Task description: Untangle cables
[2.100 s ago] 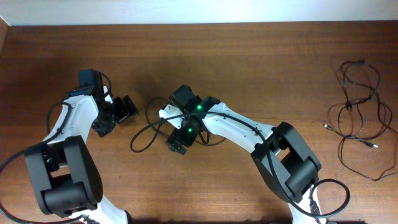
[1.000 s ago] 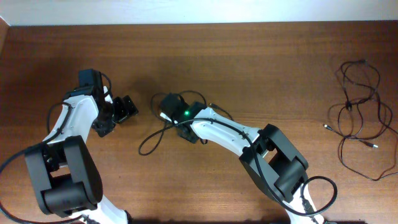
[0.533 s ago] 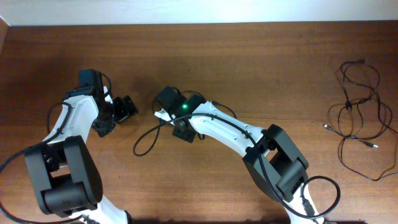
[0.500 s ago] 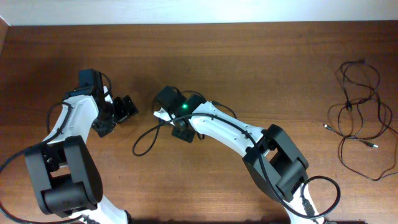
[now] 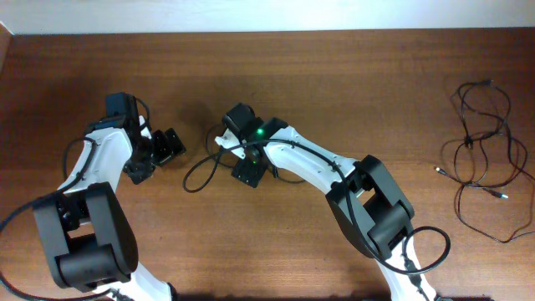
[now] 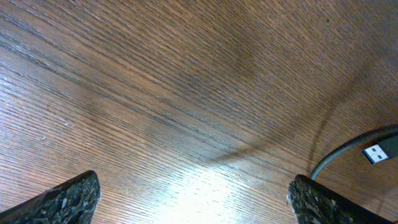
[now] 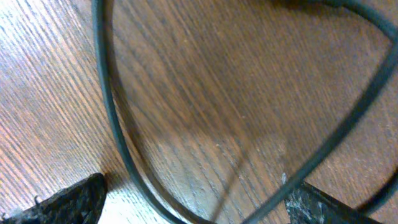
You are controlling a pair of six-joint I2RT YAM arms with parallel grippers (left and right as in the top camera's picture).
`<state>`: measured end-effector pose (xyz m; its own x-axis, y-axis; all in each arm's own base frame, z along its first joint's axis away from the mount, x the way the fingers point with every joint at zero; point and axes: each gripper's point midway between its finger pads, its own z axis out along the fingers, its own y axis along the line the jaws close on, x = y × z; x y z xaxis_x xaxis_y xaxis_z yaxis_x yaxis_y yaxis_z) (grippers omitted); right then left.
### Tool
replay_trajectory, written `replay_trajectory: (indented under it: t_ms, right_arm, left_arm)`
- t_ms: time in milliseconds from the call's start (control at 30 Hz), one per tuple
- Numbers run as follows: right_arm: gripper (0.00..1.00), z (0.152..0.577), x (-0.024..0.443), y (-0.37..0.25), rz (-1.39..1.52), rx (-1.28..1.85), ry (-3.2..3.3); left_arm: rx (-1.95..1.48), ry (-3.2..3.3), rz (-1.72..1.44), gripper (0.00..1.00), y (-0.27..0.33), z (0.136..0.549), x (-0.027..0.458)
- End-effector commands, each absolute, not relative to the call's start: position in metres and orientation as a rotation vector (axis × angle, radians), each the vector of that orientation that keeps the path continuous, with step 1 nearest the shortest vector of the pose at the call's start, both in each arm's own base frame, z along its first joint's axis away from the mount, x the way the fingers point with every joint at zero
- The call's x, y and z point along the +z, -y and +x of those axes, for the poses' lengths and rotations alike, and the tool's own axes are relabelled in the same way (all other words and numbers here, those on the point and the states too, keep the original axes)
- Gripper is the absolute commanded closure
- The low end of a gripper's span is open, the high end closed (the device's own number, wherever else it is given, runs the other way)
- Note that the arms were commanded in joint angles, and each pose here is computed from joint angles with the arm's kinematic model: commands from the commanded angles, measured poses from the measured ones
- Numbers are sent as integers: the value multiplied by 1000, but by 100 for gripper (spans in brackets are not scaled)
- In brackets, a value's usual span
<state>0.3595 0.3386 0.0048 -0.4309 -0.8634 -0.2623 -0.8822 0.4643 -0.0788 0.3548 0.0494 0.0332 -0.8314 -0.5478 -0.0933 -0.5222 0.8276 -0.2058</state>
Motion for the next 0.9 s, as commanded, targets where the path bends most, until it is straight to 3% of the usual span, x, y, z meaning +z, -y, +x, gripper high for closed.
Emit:
replay_trajectory:
  t_ms: [0, 200, 233, 300, 533, 867]
  right_arm:
    - [8, 345, -16, -338, -1541, 165, -2496]
    - [9, 292, -35, -332, -1624, 421, -2623]
    - [13, 285, -35, -331, -1614, 447, -2662]
    - [10, 276, -32, -327, -1513, 471, -2784]
    - [5, 223, -10, -317, -1556, 723, -2985]
    - [6, 264, -8, -341, -1606, 635, -2744]
  left_arm:
    - [-270, -2832, -836, 1, -50, 360, 43]
    - [-270, -2832, -836, 1, -50, 360, 43]
    - [-270, -2832, -836, 1, -50, 360, 43]
    - [-270, -2832, -837, 1, -50, 360, 42]
    - [-270, -2832, -837, 1, -50, 360, 42]
    - [-270, -2832, -836, 1, -50, 360, 43]
